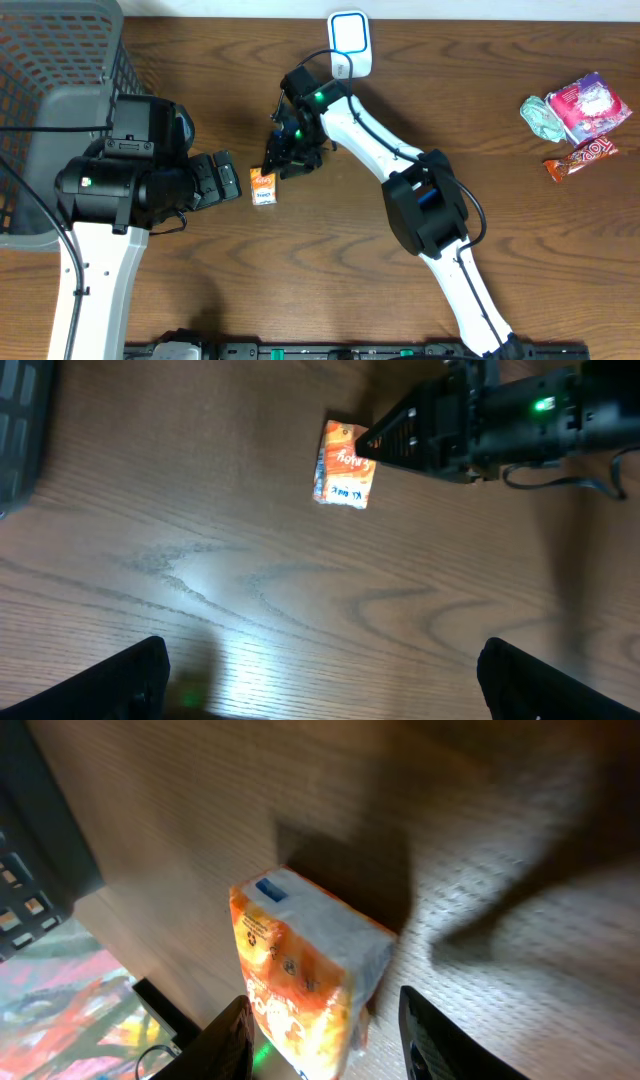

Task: Scan the item barcode
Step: 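Move the right gripper left to the orange snack pack, then grasp the orange snack pack with the right gripper and lift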

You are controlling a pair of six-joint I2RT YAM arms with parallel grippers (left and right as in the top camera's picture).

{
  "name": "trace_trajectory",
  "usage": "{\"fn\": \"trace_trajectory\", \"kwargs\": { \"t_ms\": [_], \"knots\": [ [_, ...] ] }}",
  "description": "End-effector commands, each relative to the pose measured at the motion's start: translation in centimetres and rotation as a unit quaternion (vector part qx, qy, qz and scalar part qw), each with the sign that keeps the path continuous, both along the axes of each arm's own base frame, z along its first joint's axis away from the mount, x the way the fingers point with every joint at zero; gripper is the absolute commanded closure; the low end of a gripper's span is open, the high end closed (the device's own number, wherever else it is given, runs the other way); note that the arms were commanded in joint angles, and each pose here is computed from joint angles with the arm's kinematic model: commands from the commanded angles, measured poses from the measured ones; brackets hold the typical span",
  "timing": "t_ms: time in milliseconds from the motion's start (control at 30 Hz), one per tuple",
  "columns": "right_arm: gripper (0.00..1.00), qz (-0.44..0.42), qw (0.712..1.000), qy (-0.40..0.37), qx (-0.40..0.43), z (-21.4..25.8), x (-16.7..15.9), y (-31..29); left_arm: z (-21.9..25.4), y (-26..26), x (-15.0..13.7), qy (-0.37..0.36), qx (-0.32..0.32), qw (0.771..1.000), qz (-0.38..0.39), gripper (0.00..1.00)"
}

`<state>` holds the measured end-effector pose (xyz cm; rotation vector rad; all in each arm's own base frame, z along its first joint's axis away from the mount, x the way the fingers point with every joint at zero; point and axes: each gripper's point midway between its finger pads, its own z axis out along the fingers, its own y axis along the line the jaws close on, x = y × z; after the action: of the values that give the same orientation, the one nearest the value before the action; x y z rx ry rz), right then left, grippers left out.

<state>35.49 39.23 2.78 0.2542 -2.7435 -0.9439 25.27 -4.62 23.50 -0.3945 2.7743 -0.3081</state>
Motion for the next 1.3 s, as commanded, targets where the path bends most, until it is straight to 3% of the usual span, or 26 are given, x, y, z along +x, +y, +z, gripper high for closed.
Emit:
{"fn": "trace_trajectory", "kwargs": {
  "t_ms": [0, 233, 333, 367, 567, 767, 1067, 1267],
  "knots": [
    [0.58, -0.012, 0.999, 0.009, -0.031, -1.0, -1.0, 0.4, 0.0, 0.1, -0.1, 0.0, 0.002, 1.0, -0.006, 0.02],
    [0.67, -0.024, 0.998, 0.021, -0.045, -2.2, -1.8, 0.8, 0.0, 0.1, -0.1, 0.0, 0.002, 1.0, -0.006, 0.02],
    [0.95, -0.016, 0.999, 0.04, -0.03, -1.9, -2.5, 1.1, 0.0, 0.1, -0.1, 0.0, 0.002, 1.0, -0.007, 0.02],
    [0.99, -0.01, 0.999, 0.047, -0.016, -1.5, -2.7, 1.3, 0.0, 0.1, -0.1, 0.0, 0.002, 1.0, -0.006, 0.02],
    [0.99, 0.057, 0.98, 0.098, 0.164, 3.4, -3.9, 3.1, 0.0, 0.1, -0.1, 0.0, 0.002, 1.0, -0.006, 0.02],
    [0.99, 0.101, 0.908, 0.118, 0.389, 10.6, -3.1, 2.1, 0.0, 0.1, -0.1, 0.0, 0.002, 1.0, -0.006, 0.02],
    [0.99, 0.059, 0.927, 0.101, 0.356, 9.3, -0.2, -0.7, 0.0, 0.1, -0.1, 0.0, 0.002, 1.0, -0.007, 0.02],
    [0.99, 0.05, 0.924, 0.097, 0.366, 9.6, 0.7, -1.5, 0.0, 0.1, -0.1, 0.0, 0.002, 1.0, -0.007, 0.02]
  ]
}}
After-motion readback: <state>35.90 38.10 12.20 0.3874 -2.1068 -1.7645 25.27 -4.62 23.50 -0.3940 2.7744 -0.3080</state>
